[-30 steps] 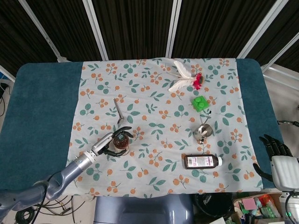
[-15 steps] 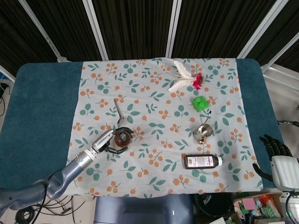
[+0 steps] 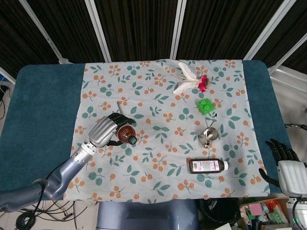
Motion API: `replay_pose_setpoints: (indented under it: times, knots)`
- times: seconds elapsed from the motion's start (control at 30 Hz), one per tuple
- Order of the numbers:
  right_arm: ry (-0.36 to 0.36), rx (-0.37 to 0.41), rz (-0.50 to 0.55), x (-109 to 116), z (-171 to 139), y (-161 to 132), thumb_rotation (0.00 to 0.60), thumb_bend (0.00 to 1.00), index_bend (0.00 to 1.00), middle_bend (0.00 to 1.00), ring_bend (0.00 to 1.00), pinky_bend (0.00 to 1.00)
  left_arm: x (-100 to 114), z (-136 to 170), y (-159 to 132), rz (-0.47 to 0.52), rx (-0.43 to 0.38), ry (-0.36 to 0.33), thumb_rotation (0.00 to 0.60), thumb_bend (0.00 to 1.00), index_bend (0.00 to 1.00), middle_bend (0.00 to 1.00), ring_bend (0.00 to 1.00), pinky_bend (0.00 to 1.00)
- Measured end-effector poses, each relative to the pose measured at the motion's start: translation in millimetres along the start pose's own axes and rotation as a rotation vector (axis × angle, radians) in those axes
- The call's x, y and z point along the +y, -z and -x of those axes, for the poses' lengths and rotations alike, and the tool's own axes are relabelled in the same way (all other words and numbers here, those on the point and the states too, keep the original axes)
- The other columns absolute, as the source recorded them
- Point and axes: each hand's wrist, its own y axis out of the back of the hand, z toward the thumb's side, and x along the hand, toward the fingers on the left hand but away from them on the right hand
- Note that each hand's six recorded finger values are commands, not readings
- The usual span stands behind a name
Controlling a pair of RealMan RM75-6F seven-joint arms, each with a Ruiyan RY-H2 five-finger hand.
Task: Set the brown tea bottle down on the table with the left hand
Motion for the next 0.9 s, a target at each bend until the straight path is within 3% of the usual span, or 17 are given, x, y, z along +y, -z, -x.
replay_pose_setpoints:
  times: [0.1, 0.2, 0.3, 0.37, 0.47, 0.57, 0.9]
  knots:
    - [0.004, 0.004, -0.006, 0, 0, 0, 0.6, 0.16, 0.15, 0.09, 0.13, 0.19, 15, -2, -2, -0.245, -0.021, -0.067, 0.6, 0.59, 0.29, 0.36, 0.28, 0.3]
    - [0.002, -0.001, -0.003, 0, 0, 0, 0.6, 0.16, 0.15, 0.09, 0.13, 0.19, 26, -2, -5, -0.409, -0.024, -0.13, 0.6, 0.59, 0.29, 0.36, 0.28, 0.3]
    - [0.003, -0.003, -0.002, 0, 1, 1, 0.6, 0.16, 0.15, 0.09, 0.13, 0.19, 29, -2, -8, -0.446, -0.015, -0.147, 0.6, 0.59, 0.29, 0.35, 0.28, 0.3]
    - [0.001, -0.004, -0.001, 0, 1, 1, 0.6, 0.16, 0.15, 0.09, 0.13, 0.19, 29, -1, -10, -0.407, -0.008, -0.146, 0.6, 0.59, 0.29, 0.35, 0.28, 0.3]
    - [0.001, -0.002, -0.002, 0, 1, 1, 0.6, 0.16, 0.15, 0.09, 0.13, 0.19, 29, -1, -16, -0.24, 0.002, -0.125, 0.6, 0.59, 0.29, 0.35, 0.28, 0.3]
    - [0.006, 0.003, -0.014, 1, 1, 1, 0.6, 0.16, 0.15, 0.09, 0.13, 0.19, 31, -2, -24, 0.037, 0.008, -0.086, 0.6, 0.59, 0.29, 0.34, 0.28, 0.31]
    - [0.009, 0.006, -0.019, 1, 1, 1, 0.6, 0.16, 0.15, 0.09, 0.13, 0.19, 53, -3, -51, 1.114, 0.045, 0.097, 0.6, 0.58, 0.25, 0.34, 0.28, 0.36]
